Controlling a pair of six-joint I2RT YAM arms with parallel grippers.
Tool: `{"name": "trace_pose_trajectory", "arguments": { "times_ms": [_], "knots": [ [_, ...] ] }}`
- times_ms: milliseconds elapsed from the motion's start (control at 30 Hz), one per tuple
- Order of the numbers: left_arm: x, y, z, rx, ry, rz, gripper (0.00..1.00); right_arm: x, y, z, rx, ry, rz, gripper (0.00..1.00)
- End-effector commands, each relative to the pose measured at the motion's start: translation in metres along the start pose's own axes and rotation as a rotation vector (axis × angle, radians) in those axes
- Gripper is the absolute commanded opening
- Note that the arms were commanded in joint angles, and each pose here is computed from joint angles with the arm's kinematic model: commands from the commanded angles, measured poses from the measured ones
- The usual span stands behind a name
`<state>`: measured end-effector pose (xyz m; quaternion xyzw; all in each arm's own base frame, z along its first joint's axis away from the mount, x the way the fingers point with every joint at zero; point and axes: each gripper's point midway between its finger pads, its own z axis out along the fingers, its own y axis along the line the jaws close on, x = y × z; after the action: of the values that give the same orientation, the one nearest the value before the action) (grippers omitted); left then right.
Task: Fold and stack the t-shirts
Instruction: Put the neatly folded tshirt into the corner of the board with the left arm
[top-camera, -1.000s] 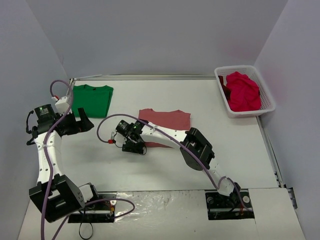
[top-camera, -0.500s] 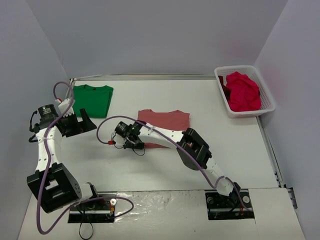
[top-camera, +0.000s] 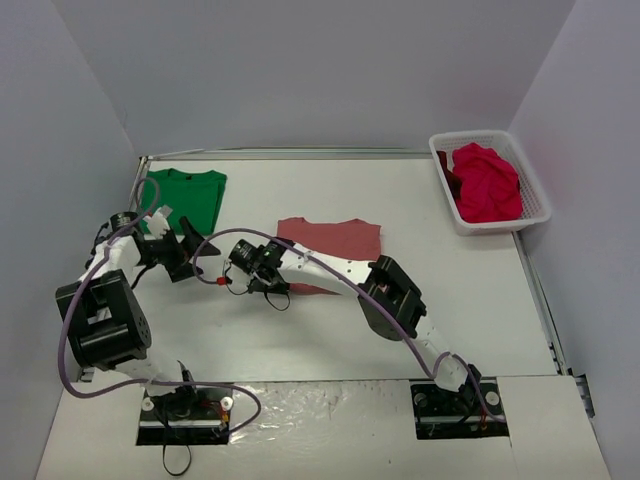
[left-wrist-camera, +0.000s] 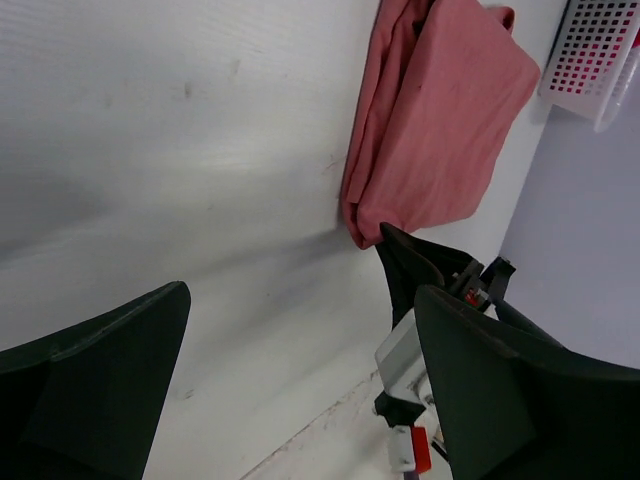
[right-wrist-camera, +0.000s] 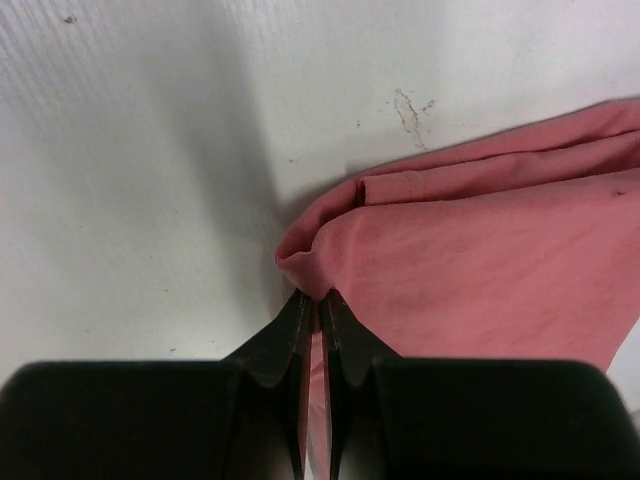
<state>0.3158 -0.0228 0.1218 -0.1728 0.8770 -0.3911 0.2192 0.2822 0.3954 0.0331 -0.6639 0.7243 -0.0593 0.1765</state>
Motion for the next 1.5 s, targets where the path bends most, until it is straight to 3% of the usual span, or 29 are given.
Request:
{"name": "trace_pose_trajectory", "arguments": {
  "times_ms": [0, 167, 733, 933, 1100, 1467],
  "knots": [
    [0.001, -0.025, 0.016, 0.104, 0.061, -0.054, 0.94, -0.002, -0.030, -0.036, 0.071, -0.022, 0.024, 0.00],
    [0.001, -0.019, 0.051, 0.226, 0.153, -0.241, 0.94, -0.009, -0.046, -0.043, 0.063, -0.051, 0.060, 0.00],
    [-0.012, -0.055, 0.153, 0.278, 0.150, -0.323, 0.94, -0.005, -0.050, -0.054, 0.059, -0.043, 0.062, 0.00],
    [-0.006, -0.056, 0.175, 0.276, 0.196, -0.308, 0.94, -0.003, -0.049, -0.053, 0.057, -0.036, 0.059, 0.00],
    [0.026, -0.083, 0.195, 0.324, 0.330, -0.265, 0.94, -0.001, -0.050, -0.052, 0.060, -0.028, 0.058, 0.00],
    [0.058, -0.090, 0.194, 0.295, 0.430, -0.198, 0.94, 0.003, -0.044, -0.041, 0.037, 0.000, 0.050, 0.00]
  ]
}}
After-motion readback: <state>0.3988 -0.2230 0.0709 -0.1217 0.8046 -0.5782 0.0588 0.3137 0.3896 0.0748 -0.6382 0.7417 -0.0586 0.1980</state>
